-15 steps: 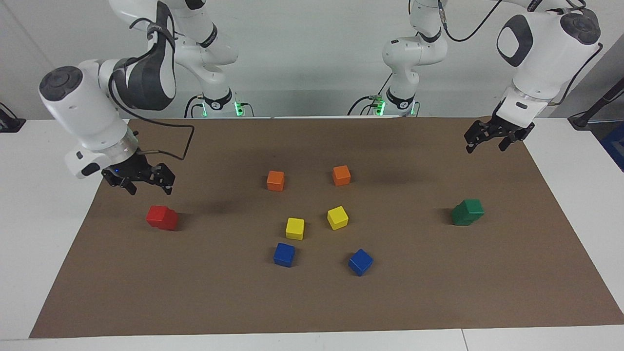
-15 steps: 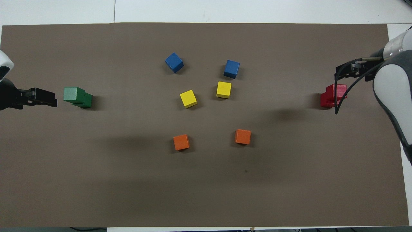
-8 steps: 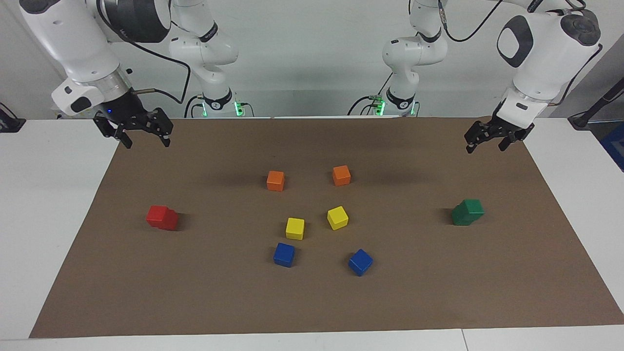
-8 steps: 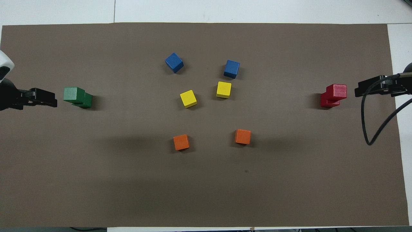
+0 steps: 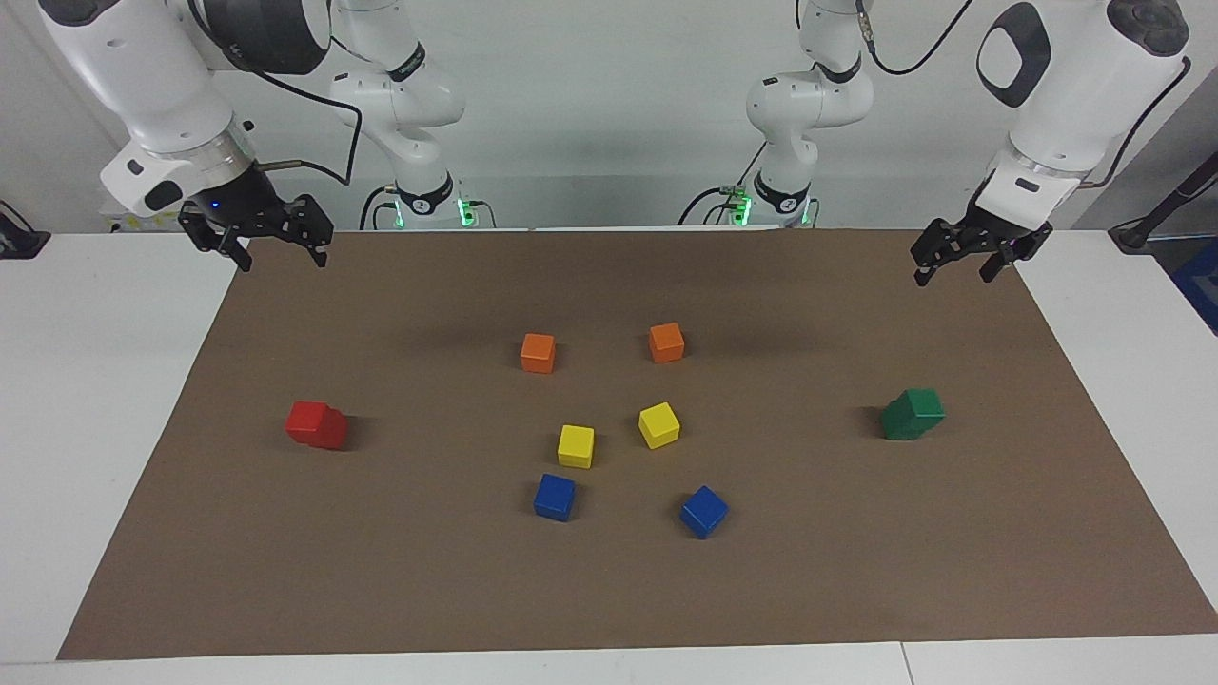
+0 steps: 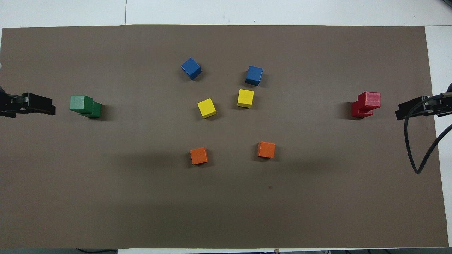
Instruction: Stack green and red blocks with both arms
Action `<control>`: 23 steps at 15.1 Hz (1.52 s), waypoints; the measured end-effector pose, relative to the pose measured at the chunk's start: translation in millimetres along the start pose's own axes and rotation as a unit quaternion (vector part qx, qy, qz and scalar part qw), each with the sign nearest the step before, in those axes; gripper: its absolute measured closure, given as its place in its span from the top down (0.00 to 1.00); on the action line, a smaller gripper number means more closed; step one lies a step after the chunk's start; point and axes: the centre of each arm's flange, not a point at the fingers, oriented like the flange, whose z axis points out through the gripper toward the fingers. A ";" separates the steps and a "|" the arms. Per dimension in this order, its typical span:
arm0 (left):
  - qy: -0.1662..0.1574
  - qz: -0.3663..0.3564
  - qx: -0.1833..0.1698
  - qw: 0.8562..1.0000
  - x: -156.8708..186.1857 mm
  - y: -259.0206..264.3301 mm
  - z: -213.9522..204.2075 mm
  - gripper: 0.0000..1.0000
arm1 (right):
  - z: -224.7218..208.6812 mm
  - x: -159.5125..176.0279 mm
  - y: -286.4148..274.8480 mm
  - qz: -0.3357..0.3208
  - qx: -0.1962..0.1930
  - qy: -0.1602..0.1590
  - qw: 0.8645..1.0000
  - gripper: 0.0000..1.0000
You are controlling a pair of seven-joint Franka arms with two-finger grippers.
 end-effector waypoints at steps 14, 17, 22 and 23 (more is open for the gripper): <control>-0.001 0.001 0.000 1.000 0.3 1.3 -5.0 1.00 | 0.5 -0.6 3.2 0.002 -0.001 -0.002 1.000 1.00; -0.002 0.002 0.000 1.000 0.1 1.8 -4.6 1.00 | 0.5 -0.5 2.6 0.001 -0.001 -0.002 1.000 1.00; -0.002 0.002 0.000 1.000 0.0 1.9 -4.2 1.00 | 0.5 -0.5 2.6 0.001 -0.001 -0.002 1.000 1.00; -0.003 0.002 0.000 1.000 0.0 2.1 -3.8 1.00 | 0.5 -0.5 2.5 0.001 -0.001 -0.002 1.000 1.00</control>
